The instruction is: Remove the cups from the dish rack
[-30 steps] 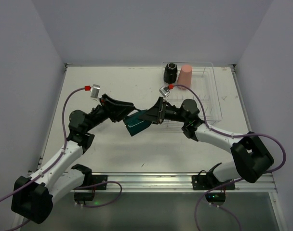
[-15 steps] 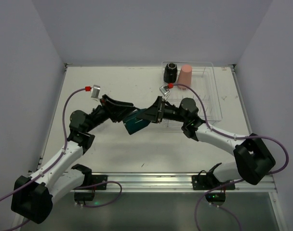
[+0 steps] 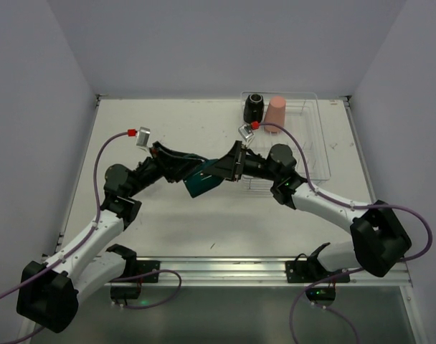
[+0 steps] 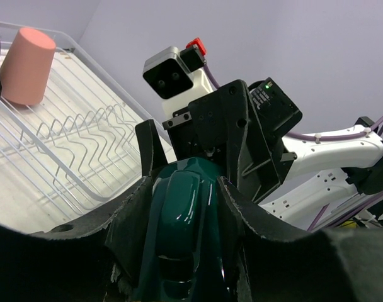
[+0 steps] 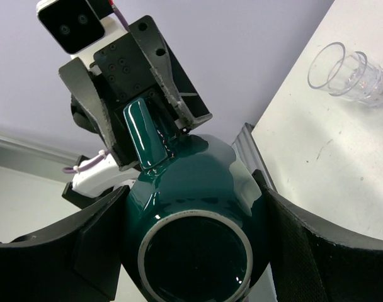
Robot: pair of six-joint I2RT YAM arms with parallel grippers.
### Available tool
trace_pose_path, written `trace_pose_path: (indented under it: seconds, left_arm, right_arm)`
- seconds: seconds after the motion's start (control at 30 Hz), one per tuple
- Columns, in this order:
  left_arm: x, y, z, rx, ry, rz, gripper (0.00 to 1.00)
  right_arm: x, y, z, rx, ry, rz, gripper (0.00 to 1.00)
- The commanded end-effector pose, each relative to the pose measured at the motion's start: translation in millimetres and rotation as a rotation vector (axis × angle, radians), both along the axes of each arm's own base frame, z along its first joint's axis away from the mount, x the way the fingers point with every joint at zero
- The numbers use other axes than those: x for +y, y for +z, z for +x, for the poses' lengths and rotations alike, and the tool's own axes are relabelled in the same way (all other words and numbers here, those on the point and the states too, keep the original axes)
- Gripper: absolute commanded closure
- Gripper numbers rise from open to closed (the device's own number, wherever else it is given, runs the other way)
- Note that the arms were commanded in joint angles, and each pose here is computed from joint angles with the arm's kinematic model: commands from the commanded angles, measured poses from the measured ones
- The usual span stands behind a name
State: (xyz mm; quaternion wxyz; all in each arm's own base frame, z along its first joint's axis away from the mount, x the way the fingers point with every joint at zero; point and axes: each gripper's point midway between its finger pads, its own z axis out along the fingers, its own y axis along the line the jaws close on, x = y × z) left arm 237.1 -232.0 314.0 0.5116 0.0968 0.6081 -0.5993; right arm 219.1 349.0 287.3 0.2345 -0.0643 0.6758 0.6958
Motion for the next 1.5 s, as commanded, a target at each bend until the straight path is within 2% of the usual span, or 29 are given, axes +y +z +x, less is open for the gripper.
trace_pose_path:
  seconds: [0.0,0.23,0.43,0.63,0.67,0.73,0.87,0.9,0.93,0.97,1.0,1.03,1.07,1.1,1.13,1.17,1.2,1.27,1.3,1.37,1.4,1.47]
  left_arm:
    - [-2,16,-2,-0.062,-0.002,-0.016,0.52]
    - [-3,19,-1,-0.061,-0.006,-0.036,0.49]
    - [-6,13,0,-0.052,-0.009,-0.028,0.51]
    - [-5,9,5,-0.039,0.006,-0.020,0.67]
    - [-6,9,5,-0.034,0.006,-0.019,0.80]
    - [-7,6,10,-0.013,0.013,-0.008,0.99]
    - [-10,3,12,0.006,0.008,0.006,1.00]
    - [-10,-3,13,0.034,0.010,0.025,1.00]
    - [-10,-7,16,0.038,0.021,0.053,1.00]
    - [-10,0,19,0.028,0.031,0.072,1.00]
    - [-10,-13,21,0.084,0.030,0.123,1.00]
    - [-9,-15,23,0.069,0.038,0.160,1.00]
    - [-9,-6,24,0.054,0.043,0.171,1.00]
    - [-8,-16,25,0.077,0.044,0.216,1.00]
    - [-8,-15,24,0.079,0.043,0.230,1.00]
    - [-8,-9,25,0.070,0.044,0.238,1.00]
    - [-8,-16,26,0.102,0.043,0.265,1.00]
    - [-6,-12,28,0.080,0.050,0.293,1.00]
    - [-6,-21,29,0.116,0.049,0.325,1.00]
    - [-4,-19,32,0.099,0.063,0.362,1.00]
    - [0,-33,34,0.153,0.076,0.404,1.00]
    - [3,-33,37,0.145,0.089,0.449,1.00]
  right_arm:
    - [5,52,2,-0.128,-0.001,0.118,1.00]
    - [10,46,3,-0.113,0.011,0.115,1.00]
    - [9,50,0,-0.121,0.011,0.127,1.00]
    - [9,49,-1,-0.120,0.013,0.125,1.00]
    - [9,49,-3,-0.120,0.017,0.125,1.00]
    - [10,50,-5,-0.124,0.025,0.128,1.00]
    - [11,52,-5,-0.130,0.031,0.120,1.00]
    - [11,51,-5,-0.129,0.032,0.109,0.95]
    - [12,50,-5,-0.154,0.032,0.093,0.73]
    - [11,50,-5,-0.163,0.026,0.074,0.59]
    - [12,45,-3,-0.140,0.023,0.031,0.48]
    - [11,42,0,-0.174,0.006,-0.002,0.25]
    - [9,36,1,-0.147,-0.006,-0.055,0.14]
    - [8,30,3,-0.172,-0.019,-0.094,0.04]
    - [6,28,6,-0.173,-0.035,-0.122,0.01]
    - [4,16,9,-0.137,-0.054,-0.178,0.01]
    - [1,16,10,-0.143,-0.066,-0.195,0.01]
    - [-5,9,16,-0.154,-0.108,-0.243,0.01]
    - [-9,-1,16,-0.134,-0.121,-0.280,0.01]
    - [-20,-4,17,-0.143,-0.167,-0.317,0.01]
    - [-26,-10,21,-0.138,-0.199,-0.339,0.01]
    - [-39,-11,19,-0.158,-0.238,-0.373,0.01]
